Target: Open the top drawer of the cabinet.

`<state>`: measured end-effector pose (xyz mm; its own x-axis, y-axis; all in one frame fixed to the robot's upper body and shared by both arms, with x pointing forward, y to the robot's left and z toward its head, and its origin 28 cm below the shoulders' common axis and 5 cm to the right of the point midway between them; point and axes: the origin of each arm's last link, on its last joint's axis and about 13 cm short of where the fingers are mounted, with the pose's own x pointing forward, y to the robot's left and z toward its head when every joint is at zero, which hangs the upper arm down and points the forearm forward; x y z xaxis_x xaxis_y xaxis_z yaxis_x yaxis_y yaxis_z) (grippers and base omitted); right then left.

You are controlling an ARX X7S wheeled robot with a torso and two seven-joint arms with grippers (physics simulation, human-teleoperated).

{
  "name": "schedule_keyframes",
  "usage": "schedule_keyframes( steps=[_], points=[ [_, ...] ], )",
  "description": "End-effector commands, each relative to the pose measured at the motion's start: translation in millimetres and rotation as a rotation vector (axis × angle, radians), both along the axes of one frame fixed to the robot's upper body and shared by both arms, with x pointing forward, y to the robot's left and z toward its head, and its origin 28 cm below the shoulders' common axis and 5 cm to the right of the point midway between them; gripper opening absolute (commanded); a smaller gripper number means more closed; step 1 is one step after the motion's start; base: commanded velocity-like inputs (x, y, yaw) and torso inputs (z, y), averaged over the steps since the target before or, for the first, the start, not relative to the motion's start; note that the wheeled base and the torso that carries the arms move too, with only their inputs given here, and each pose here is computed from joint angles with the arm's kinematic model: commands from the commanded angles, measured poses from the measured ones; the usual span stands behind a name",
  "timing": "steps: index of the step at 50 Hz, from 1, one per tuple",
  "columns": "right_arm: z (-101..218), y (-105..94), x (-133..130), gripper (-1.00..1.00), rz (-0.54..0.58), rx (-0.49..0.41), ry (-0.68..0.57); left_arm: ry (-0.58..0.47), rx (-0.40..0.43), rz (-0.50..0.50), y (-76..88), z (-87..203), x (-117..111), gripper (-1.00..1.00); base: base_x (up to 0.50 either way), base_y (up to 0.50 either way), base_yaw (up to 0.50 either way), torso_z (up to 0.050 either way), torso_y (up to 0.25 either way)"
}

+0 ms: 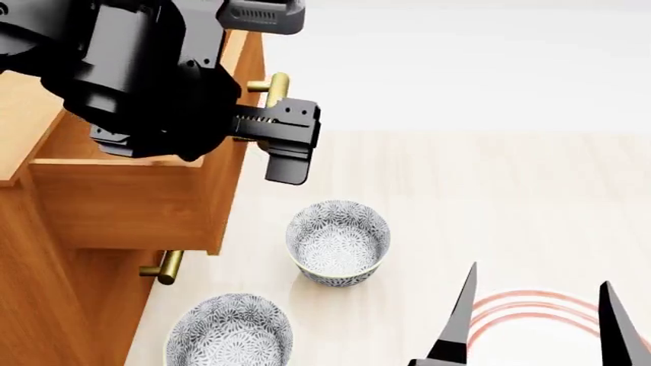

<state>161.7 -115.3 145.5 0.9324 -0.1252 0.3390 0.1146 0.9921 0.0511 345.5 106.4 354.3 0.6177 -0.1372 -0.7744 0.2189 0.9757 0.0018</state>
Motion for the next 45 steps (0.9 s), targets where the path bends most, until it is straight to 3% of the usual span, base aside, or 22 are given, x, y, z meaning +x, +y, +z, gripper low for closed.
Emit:
schedule_keyframes(
  steps=[1, 24, 25, 45],
  points=[
    [1, -0.4, 0, 1.0, -0.003, 0.003, -0.003, 0.03, -0.121, -0.119, -26.2, 0, -16, 1.0, 0.0, 0.0, 0.0, 0.0, 0.0],
    [1, -0.6, -1, 1.0, -0.003, 0.004, -0.005, 0.061, -0.142, -0.201, -51.0, -18, -33, 1.0, 0.0, 0.0, 0.0, 0.0, 0.0],
    [1, -1.2, -1, 1.0, -0.006, 0.006, -0.005, 0.062, -0.156, -0.234, -58.2, -17, -41, 1.0, 0.0, 0.0, 0.0, 0.0, 0.0],
    [1, -1.1, -1, 1.0, -0.005, 0.008, -0.006, 0.062, -0.172, -0.286, -68.4, -14, -57, 1.0, -0.01, 0.0, 0.0, 0.0, 0.0]
  ],
)
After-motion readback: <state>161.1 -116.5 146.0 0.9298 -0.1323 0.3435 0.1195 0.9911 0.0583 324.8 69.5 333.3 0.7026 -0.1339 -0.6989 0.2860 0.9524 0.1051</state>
